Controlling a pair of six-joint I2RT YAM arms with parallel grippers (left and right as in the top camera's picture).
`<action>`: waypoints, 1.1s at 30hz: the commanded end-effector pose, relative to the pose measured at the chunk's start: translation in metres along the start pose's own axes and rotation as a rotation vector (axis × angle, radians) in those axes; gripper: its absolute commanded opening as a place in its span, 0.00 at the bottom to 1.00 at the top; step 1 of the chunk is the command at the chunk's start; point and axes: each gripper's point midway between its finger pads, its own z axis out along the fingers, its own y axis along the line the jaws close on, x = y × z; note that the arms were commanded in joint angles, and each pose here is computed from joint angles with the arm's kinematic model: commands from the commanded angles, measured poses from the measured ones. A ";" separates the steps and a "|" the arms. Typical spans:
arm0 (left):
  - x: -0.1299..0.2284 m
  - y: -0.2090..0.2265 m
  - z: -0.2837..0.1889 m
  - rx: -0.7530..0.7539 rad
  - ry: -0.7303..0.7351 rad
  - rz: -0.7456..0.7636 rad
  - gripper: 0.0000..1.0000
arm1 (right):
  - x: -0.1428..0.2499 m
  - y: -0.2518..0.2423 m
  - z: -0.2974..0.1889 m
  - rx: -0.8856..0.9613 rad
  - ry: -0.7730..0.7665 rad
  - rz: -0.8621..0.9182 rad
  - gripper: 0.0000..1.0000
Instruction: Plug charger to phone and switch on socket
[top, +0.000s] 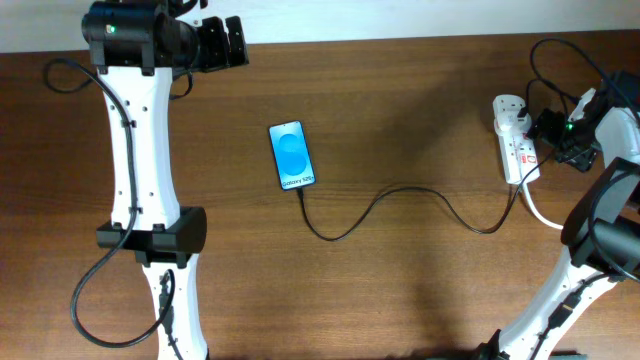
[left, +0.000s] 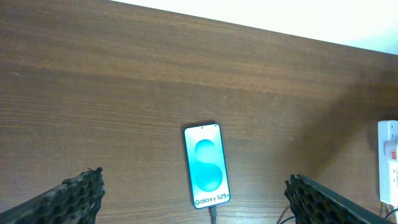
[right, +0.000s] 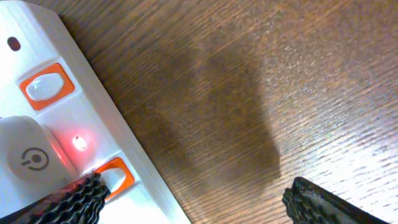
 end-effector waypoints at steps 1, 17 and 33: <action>-0.003 0.001 -0.007 -0.008 -0.019 0.009 0.99 | 0.002 -0.002 0.009 -0.010 0.034 0.025 0.97; -0.003 0.001 -0.007 -0.008 -0.019 0.009 0.99 | -0.060 -0.051 -0.108 0.011 -0.126 0.213 0.97; -0.003 0.001 -0.007 -0.008 -0.019 0.009 0.99 | -0.001 0.121 -0.381 -0.199 -0.514 -0.271 0.99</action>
